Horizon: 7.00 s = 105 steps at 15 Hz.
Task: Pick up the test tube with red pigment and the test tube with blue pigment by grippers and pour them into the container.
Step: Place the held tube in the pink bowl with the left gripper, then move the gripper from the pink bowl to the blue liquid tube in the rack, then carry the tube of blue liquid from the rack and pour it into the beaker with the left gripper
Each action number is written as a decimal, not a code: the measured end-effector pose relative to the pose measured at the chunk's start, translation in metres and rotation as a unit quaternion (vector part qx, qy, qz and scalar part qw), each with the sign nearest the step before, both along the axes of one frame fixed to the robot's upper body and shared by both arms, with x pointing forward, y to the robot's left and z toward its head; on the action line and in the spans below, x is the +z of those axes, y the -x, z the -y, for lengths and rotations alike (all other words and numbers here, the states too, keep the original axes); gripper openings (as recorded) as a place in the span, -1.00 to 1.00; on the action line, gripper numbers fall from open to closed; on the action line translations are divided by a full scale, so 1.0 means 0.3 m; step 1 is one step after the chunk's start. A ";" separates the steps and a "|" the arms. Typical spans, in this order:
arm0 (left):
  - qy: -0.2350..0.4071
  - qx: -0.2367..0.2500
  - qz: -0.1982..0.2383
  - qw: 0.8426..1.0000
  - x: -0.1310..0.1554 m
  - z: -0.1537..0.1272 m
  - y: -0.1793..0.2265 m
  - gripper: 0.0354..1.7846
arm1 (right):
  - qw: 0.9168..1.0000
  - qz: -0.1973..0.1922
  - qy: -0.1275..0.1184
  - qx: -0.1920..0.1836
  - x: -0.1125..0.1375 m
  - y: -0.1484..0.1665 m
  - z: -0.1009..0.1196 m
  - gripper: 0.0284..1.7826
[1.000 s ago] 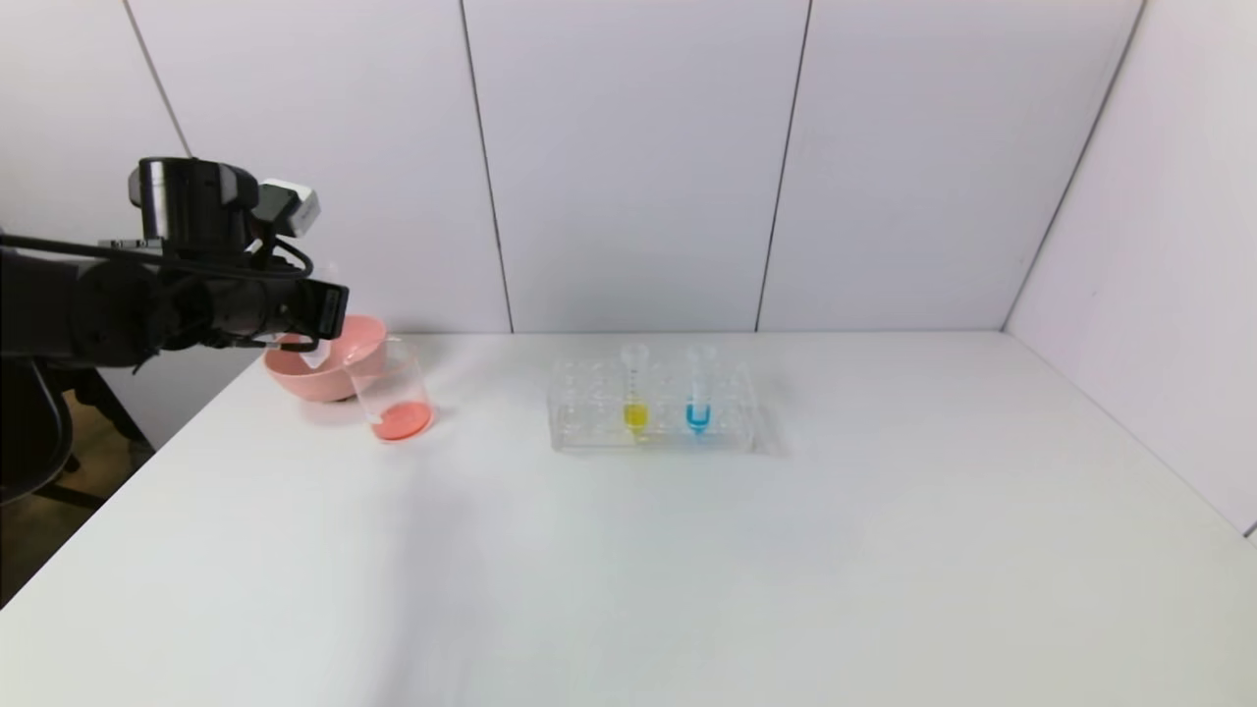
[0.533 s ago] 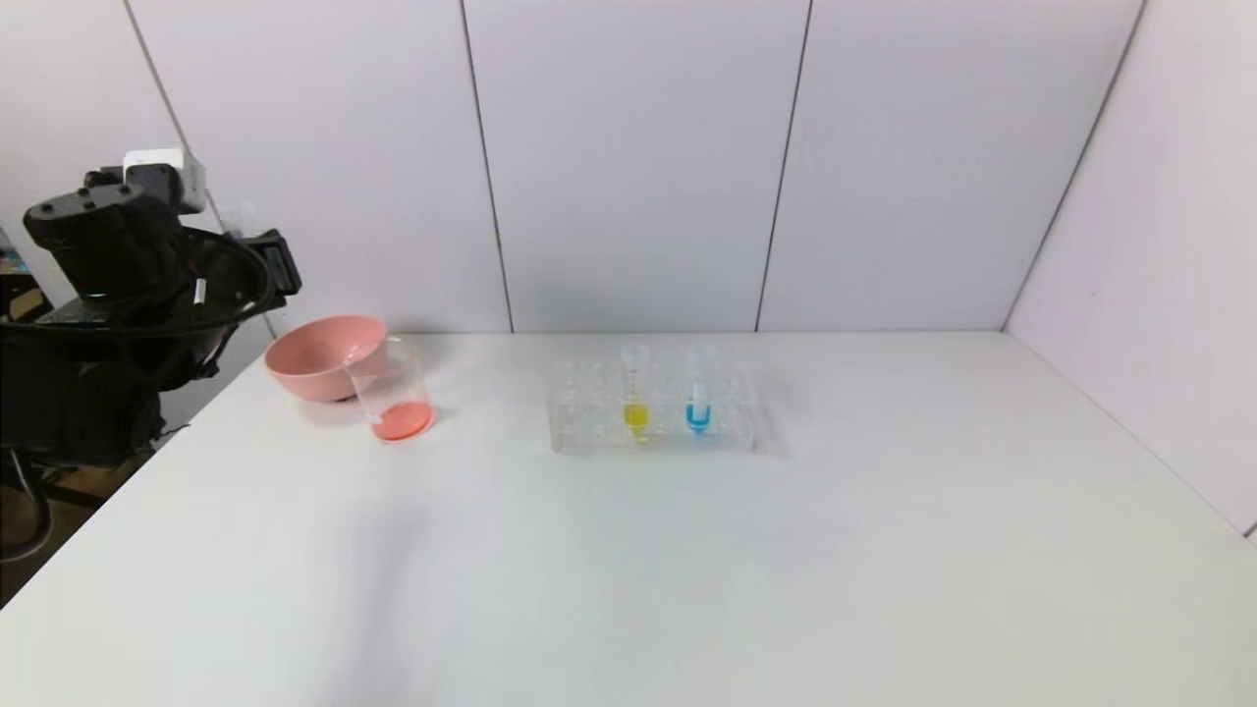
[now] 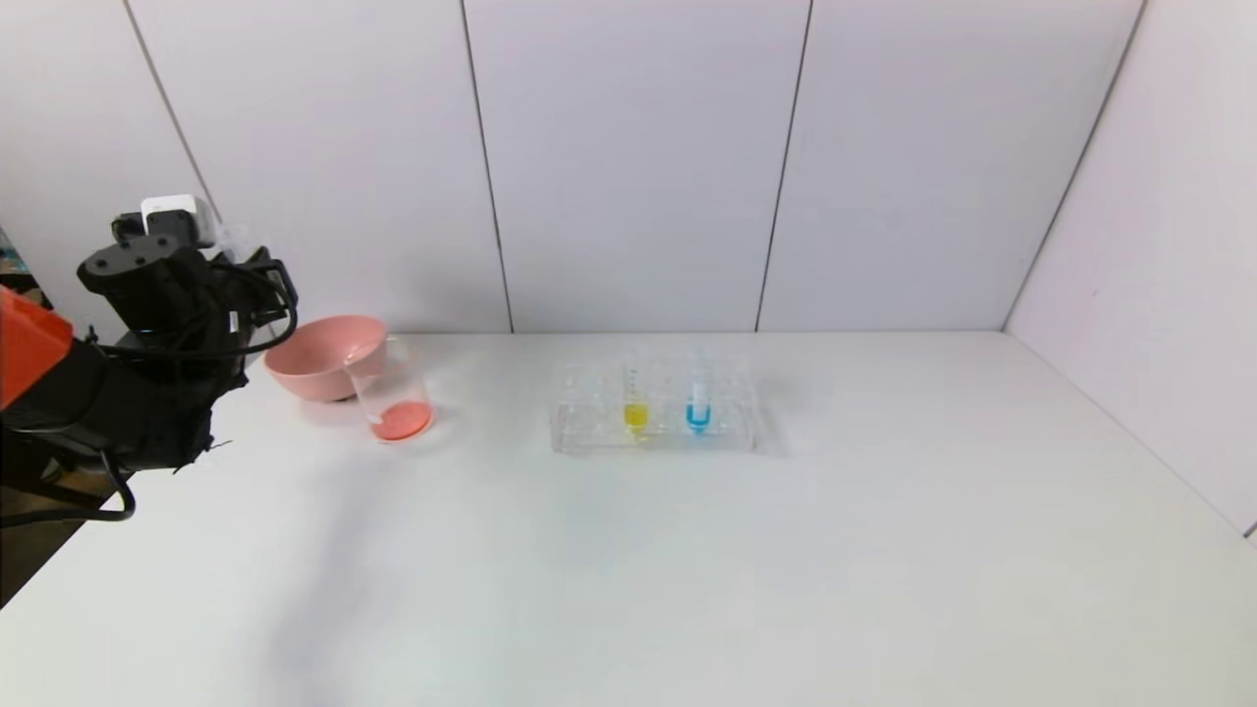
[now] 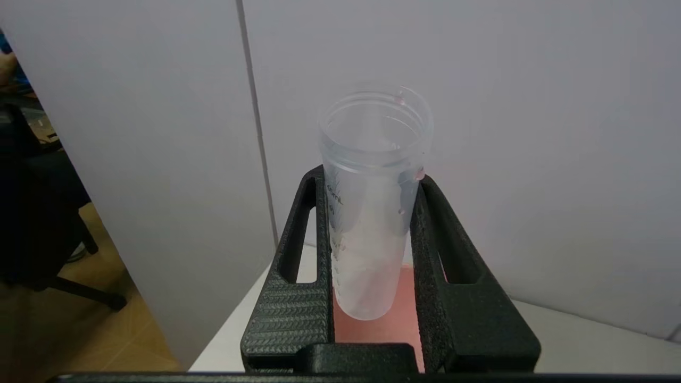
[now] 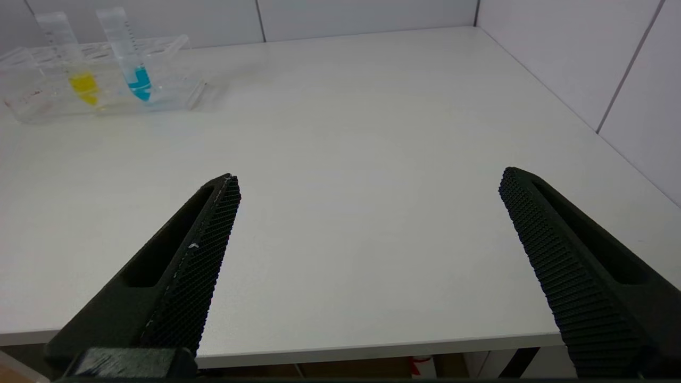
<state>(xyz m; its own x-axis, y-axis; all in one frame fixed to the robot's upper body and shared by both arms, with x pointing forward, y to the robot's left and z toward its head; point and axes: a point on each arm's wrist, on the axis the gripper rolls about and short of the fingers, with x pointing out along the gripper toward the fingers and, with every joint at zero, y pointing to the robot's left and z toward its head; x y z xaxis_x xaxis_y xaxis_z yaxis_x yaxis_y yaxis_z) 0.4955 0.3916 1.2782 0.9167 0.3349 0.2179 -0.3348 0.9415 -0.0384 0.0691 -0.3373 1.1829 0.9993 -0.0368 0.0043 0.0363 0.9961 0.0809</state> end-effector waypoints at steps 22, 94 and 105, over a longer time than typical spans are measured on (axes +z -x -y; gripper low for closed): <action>0.003 0.004 -0.013 1.000 -0.077 -0.005 -0.080 0.91 | 1.000 0.000 0.000 0.000 0.000 0.000 0.000 0.99; 0.054 -0.165 -0.097 0.980 -0.316 1.490 0.146 -0.46 | 1.000 0.000 0.000 0.000 0.000 0.000 0.000 0.99; 0.053 -0.165 -0.091 0.981 -0.314 1.501 0.137 -0.53 | 1.000 0.000 0.000 0.000 0.000 0.000 0.000 0.99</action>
<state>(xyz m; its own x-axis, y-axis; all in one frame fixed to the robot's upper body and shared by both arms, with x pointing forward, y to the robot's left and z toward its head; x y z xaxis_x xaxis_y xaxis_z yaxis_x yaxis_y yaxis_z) 0.4544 -0.0586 1.1841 0.9994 0.0262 0.0207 -0.0238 0.9938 -0.1090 0.0691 -0.3373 1.1829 0.9993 -0.0368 0.0038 0.0364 0.9961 0.0809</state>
